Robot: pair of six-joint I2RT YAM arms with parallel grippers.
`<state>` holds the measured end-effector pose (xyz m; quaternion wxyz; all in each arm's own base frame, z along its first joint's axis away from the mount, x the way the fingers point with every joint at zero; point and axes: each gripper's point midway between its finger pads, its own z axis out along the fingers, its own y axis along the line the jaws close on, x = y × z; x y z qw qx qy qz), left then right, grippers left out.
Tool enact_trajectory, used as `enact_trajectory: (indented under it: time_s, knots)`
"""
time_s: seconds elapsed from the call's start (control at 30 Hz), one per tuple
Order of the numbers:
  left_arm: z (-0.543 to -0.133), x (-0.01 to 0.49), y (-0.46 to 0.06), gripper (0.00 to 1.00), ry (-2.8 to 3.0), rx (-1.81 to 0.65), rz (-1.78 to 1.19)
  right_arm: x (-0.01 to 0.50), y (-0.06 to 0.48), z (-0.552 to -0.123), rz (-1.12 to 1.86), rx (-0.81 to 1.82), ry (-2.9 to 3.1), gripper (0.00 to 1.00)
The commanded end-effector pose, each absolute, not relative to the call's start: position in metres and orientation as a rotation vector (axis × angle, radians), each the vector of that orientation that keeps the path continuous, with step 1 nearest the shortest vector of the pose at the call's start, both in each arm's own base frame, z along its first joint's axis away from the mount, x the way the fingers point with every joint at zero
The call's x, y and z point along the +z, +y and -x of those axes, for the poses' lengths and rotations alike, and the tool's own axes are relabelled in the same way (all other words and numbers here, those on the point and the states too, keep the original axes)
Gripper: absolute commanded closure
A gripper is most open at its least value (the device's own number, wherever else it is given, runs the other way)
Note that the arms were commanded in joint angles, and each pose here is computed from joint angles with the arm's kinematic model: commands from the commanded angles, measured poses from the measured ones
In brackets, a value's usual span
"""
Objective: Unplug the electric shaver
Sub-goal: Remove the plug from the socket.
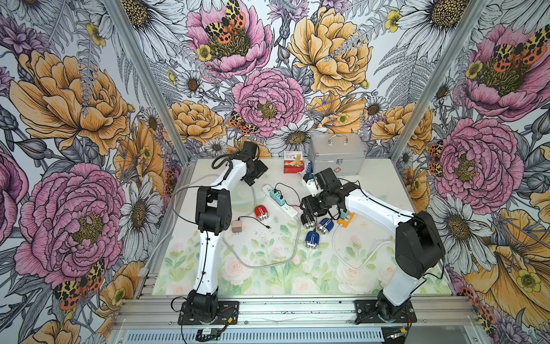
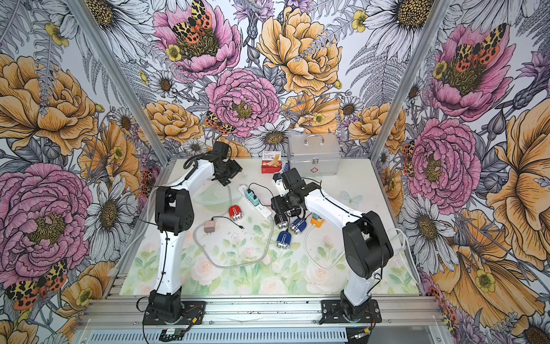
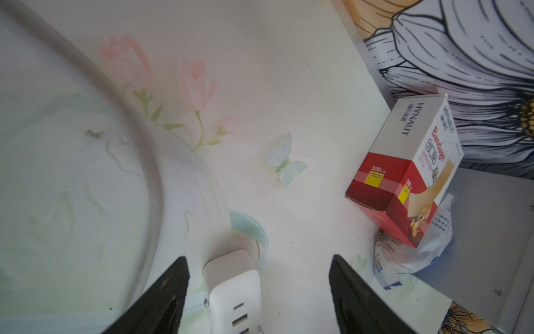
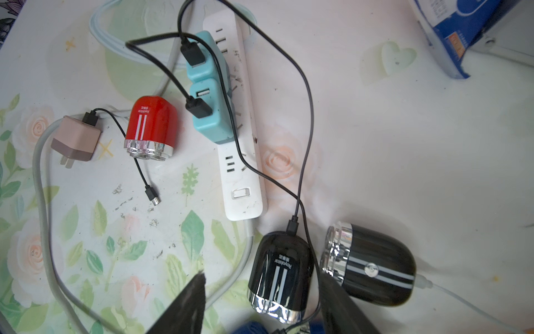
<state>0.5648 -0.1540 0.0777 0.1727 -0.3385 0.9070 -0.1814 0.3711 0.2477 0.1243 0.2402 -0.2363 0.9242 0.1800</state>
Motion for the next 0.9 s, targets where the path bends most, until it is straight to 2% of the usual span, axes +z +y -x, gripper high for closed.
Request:
enact_trajectory:
  time_s: [0.0,0.23,0.63,0.87]
  knots:
    - [-0.570,0.082,-0.172,0.22,2.575,-0.561,0.973,0.116,0.257,-0.377,0.682,0.497,2.509,0.36]
    - [-0.570,0.054,-0.183,0.21,2.623,-0.544,0.960,0.109,0.260,-0.381,0.696,0.500,2.512,0.36]
    - [-0.566,0.036,-0.193,0.20,2.663,-0.524,0.948,0.106,0.257,-0.379,0.682,0.491,2.504,0.36]
    - [-0.542,0.035,-0.185,0.20,2.709,-0.424,0.977,0.102,0.256,-0.377,0.677,0.488,2.508,0.36]
